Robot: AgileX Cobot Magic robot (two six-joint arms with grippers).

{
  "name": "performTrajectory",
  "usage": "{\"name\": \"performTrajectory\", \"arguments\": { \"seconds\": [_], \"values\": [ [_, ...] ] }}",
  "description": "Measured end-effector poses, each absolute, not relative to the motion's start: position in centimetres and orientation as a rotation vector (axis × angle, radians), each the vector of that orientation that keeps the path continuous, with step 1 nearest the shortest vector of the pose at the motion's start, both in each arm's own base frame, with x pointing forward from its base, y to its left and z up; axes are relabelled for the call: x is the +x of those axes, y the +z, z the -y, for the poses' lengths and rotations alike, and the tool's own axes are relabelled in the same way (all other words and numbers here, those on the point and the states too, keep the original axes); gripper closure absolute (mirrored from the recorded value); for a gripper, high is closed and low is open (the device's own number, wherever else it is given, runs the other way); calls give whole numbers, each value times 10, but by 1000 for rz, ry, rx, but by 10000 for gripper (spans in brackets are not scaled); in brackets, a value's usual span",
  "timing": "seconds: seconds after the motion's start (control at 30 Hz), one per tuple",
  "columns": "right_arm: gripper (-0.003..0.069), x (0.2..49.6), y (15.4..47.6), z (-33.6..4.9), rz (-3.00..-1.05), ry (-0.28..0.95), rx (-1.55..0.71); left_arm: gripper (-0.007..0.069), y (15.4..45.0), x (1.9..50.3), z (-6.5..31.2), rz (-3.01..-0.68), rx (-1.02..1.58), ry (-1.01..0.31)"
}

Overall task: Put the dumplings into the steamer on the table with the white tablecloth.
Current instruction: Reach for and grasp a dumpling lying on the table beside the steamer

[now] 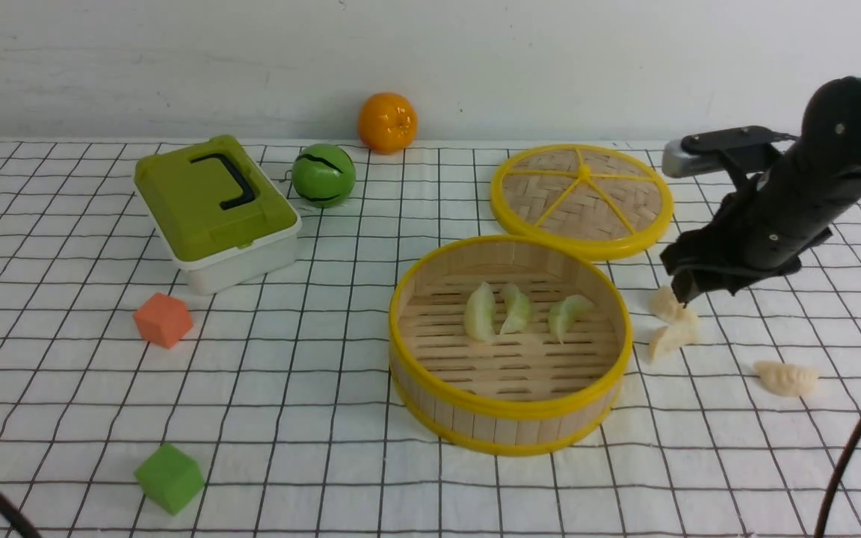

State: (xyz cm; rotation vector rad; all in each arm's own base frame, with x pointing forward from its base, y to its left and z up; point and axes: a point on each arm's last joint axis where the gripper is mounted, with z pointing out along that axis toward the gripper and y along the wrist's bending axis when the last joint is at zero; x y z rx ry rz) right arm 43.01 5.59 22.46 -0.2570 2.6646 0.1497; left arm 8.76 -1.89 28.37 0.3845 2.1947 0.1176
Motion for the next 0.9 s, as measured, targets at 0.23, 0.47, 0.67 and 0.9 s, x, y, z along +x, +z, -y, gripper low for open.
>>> {"name": "performTrajectory", "arguments": {
  "seconds": [0.23,0.47,0.67,0.9],
  "values": [
    [273,468,202,-47,-2654,138,-228,638,256,80,10,-2094,369,96],
    [332,478,175,-49,-2719,175,-213,638,251,71,-3,-1968,324,92],
    [411,475,170,-50,-2764,197,-211,638,255,65,-12,-1890,234,51],
    [416,472,171,-49,-2797,205,-214,638,255,64,-13,-1894,171,4]
  ]
}}
